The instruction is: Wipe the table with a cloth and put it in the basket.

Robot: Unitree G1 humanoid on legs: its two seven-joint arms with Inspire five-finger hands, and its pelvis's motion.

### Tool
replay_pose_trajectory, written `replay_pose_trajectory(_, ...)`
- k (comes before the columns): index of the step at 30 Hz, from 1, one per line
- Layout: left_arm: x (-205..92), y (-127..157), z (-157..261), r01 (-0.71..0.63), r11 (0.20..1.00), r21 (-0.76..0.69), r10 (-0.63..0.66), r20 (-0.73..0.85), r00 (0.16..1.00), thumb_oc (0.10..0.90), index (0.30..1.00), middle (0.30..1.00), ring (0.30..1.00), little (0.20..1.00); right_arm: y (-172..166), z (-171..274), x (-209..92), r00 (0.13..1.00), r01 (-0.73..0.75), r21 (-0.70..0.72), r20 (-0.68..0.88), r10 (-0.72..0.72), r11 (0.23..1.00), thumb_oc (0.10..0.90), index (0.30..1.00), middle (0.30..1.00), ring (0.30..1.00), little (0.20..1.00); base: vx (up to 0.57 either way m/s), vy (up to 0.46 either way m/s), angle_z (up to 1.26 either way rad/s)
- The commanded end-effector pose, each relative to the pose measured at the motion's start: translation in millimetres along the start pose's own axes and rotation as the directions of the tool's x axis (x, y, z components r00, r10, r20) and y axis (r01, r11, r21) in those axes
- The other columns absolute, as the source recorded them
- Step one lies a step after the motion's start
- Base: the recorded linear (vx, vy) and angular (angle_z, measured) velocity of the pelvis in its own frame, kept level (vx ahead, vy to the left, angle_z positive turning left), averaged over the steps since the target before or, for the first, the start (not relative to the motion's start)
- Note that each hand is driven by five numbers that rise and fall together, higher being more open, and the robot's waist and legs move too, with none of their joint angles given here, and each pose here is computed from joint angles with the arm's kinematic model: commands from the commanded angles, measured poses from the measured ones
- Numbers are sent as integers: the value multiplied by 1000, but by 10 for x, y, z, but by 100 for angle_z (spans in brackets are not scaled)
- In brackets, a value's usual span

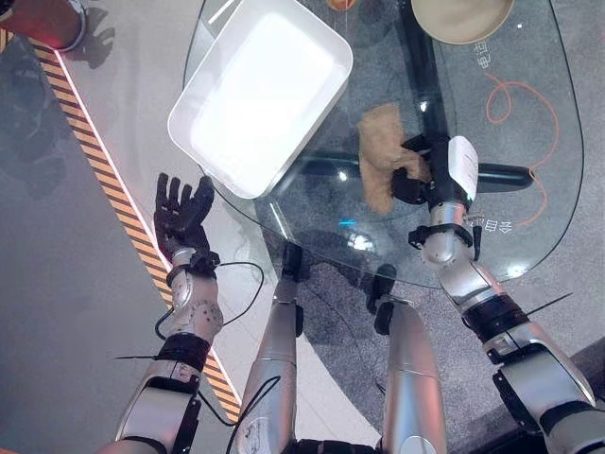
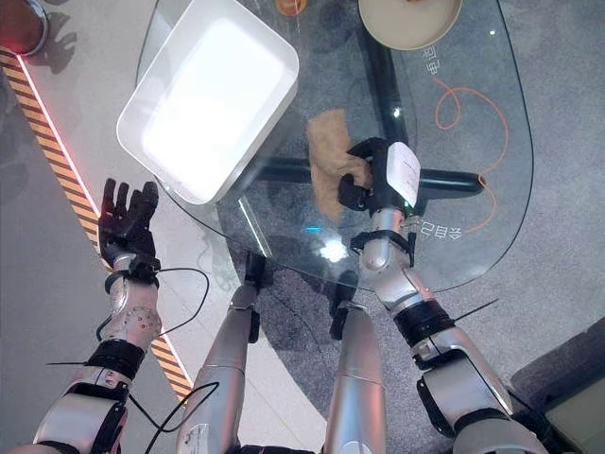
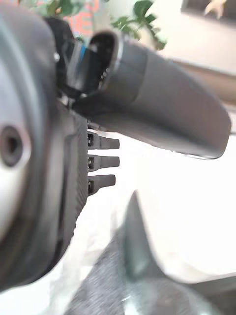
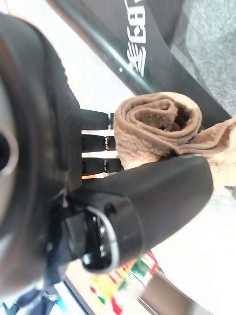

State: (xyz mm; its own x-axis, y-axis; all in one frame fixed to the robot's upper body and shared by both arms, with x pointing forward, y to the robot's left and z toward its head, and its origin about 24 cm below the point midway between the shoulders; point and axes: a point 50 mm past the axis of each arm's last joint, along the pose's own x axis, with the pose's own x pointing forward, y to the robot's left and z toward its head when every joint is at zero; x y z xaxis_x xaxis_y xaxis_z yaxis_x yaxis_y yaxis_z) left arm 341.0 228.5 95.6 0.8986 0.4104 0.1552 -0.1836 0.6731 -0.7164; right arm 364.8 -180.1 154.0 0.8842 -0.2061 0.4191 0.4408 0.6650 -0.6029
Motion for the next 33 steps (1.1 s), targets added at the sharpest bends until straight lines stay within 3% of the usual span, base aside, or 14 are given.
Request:
replay_pose_trajectory(1,34,-138,378,107,988,-110,-80,227,971,800,900,900,900,900,-362,655,93,930,181,227,278,-242,957,100,300,300,300,200,0,0,0)
replay_pose_trajectory(13,-127,-471,498,399,887,-234,-316,324,892,800,900,900,900,900,-573,897,-50,852,211,375,382,-357,903,100,300,300,300,200,0,0,0)
replay_pose_trajectory(22,-224,-690,461,562,791,-241,-500,274,821,800,900,900,900,900,-647,1040,-173,799,176,431,463,-384,885,100,300,300,300,200,0,0,0)
replay_pose_trajectory(28,-254,-746,441,607,747,-270,-558,241,794,800,900,900,900,900,-658,1112,-225,782,134,449,500,-372,883,100,300,300,300,200,0,0,0)
replay_pose_trajectory(33,-326,-859,357,666,665,-339,-648,182,740,800,900,900,900,900,-592,1221,-317,757,38,408,584,-293,912,100,300,300,300,200,0,0,0)
